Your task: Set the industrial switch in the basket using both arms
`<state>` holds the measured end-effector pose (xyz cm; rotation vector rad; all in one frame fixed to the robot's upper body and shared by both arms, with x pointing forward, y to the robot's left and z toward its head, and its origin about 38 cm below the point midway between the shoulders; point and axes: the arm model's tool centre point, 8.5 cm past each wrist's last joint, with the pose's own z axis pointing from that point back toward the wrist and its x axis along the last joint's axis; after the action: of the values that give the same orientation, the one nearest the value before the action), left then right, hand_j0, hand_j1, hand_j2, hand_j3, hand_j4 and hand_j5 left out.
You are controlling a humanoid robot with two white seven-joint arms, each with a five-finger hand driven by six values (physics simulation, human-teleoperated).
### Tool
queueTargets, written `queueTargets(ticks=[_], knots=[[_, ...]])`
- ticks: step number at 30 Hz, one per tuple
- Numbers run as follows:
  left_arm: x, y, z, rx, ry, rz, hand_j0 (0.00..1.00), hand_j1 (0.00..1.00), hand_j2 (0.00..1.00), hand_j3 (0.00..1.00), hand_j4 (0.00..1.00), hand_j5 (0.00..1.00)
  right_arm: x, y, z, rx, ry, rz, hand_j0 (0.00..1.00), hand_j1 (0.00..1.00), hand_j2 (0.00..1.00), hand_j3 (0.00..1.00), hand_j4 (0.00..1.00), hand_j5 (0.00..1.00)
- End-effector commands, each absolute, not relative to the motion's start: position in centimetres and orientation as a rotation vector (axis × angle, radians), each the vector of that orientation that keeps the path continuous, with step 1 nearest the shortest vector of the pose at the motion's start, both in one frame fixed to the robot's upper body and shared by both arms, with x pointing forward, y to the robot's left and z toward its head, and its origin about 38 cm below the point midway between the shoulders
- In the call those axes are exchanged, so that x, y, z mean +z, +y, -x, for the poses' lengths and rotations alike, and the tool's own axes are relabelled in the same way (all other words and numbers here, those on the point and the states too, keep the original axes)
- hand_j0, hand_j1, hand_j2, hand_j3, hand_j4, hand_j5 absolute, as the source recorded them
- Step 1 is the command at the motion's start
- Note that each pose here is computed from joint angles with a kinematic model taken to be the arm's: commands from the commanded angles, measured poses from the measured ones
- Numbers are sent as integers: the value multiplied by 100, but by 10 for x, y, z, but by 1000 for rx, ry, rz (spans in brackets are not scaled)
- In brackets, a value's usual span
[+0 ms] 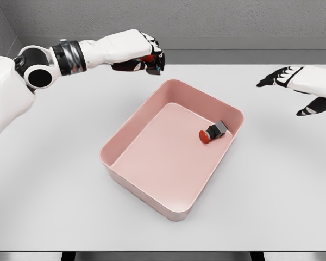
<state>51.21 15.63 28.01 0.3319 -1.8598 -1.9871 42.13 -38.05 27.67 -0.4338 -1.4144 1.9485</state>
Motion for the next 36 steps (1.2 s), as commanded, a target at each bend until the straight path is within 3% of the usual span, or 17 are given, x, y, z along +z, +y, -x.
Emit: queueTargets(ticks=[1,10,14,17,18,29,36], knots=[[284,141,-507,-1990,-1903,-301,46,46,46,46,46,46,280,-382,-420,1945,-1420,433,100,100,100,100,100,100],[288,101,-479,-2085,-1986,-208,46,46,46,46,46,46,278,-381,-419,1945,-1417,429,100,100,100,100,100,100],[290,90,-463,-2135,-2019,-175,55,55,55,55,55,55,277,-382,-419,1946,-1415,427,100,100,100,100,100,100],[293,88,-458,-2149,-2035,-172,78,78,78,78,78,78,277,-382,-419,1947,-1413,426,100,100,100,100,100,100],[292,88,-457,-2151,-2034,-172,100,100,100,100,100,100,277,-382,-419,1947,-1413,426,100,100,100,100,100,100],[296,114,-464,-2131,-1999,-229,100,100,100,100,100,100,277,-382,-419,1950,-1409,425,100,100,100,100,100,100],[291,241,-471,-1998,-1808,-395,100,100,100,100,100,100,274,-382,-418,1950,-1402,419,100,100,100,100,100,100]])
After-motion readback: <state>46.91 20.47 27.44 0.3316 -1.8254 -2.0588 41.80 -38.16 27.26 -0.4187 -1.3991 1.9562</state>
